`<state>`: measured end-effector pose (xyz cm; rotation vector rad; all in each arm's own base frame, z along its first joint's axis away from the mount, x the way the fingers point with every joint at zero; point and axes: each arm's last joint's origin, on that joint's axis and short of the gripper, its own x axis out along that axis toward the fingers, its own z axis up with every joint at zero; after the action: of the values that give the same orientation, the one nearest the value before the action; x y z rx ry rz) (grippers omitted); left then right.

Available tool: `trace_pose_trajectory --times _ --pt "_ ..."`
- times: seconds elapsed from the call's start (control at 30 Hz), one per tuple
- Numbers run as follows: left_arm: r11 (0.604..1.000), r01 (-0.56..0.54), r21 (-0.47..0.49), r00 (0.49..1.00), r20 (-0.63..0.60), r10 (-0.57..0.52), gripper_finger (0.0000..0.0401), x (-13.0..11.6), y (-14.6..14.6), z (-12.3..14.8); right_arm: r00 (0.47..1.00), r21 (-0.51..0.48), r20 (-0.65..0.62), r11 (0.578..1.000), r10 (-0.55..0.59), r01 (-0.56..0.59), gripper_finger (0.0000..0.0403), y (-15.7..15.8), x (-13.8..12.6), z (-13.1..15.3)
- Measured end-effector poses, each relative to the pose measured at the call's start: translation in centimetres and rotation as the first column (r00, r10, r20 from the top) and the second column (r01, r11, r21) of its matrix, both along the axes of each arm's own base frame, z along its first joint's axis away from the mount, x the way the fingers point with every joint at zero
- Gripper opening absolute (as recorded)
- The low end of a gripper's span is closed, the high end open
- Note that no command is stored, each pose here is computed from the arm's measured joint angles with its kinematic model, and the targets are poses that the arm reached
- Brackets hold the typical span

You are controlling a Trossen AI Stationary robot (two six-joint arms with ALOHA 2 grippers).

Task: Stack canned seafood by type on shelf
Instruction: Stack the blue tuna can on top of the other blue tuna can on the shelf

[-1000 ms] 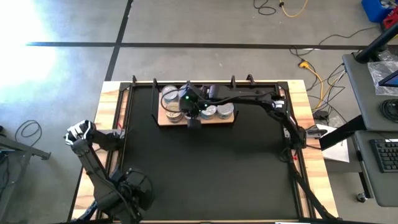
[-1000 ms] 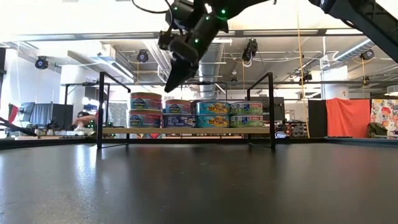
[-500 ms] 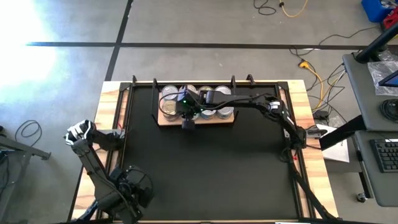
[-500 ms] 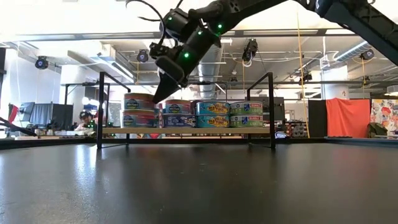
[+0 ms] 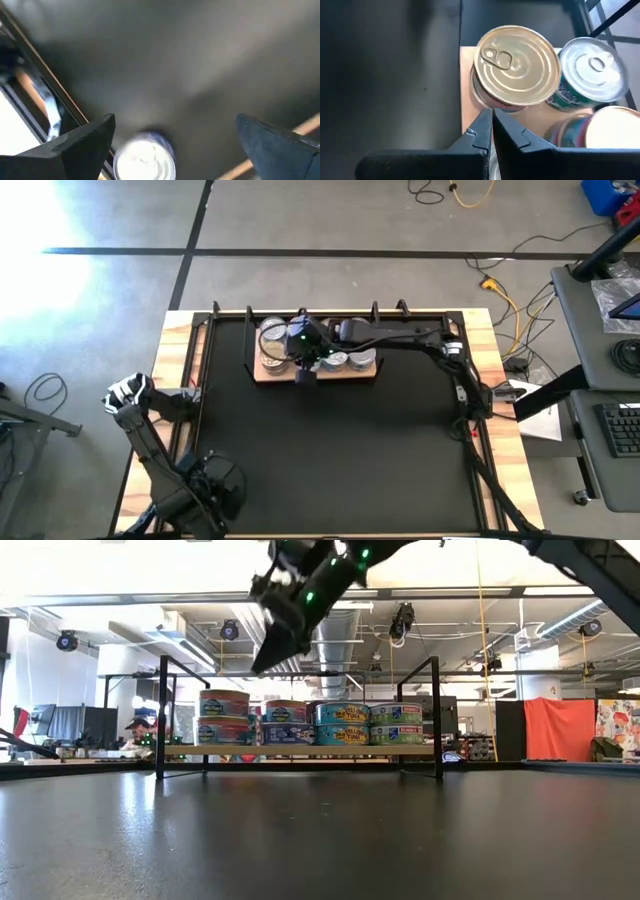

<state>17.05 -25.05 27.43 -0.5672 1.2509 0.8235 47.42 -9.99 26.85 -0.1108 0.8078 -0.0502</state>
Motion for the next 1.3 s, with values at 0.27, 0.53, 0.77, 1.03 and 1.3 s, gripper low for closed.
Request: trace_pose_trajectory --times 0.27,0.53,0.77,1.03,1.3 --pt "0.977 0.096 -0.188 0.983 -0.134 -0.123 0.0389 -2.7 -3.1 -0.8 0.997 -0.008 0.058 0.999 0.042 -0.042 0.0009 3.1 -1.9 4.6" --pt "0.955 0.096 -0.282 0.962 -0.219 -0.162 0.0261 -3.4 -4.8 -1.8 0.993 0.002 0.115 1.000 0.029 -0.030 0.0009 6.4 -3.0 7.4" --pt "0.962 0.086 -0.261 0.967 -0.210 -0.143 0.0047 -2.9 -4.4 -2.5 0.990 0.051 0.138 0.999 0.009 -0.017 0.0009 7.8 -3.2 8.1" --pt "0.921 0.262 -0.288 0.899 -0.275 -0.342 0.0002 -1.7 -3.0 -4.3 0.987 0.078 0.159 0.997 0.004 -0.017 0.0009 8.9 -3.1 8.7" --pt "0.803 0.435 -0.407 0.726 -0.368 -0.580 0.0000 -1.8 -1.6 -6.1 0.988 0.074 0.152 0.997 -0.009 -0.002 0.0009 9.8 -3.4 9.6"
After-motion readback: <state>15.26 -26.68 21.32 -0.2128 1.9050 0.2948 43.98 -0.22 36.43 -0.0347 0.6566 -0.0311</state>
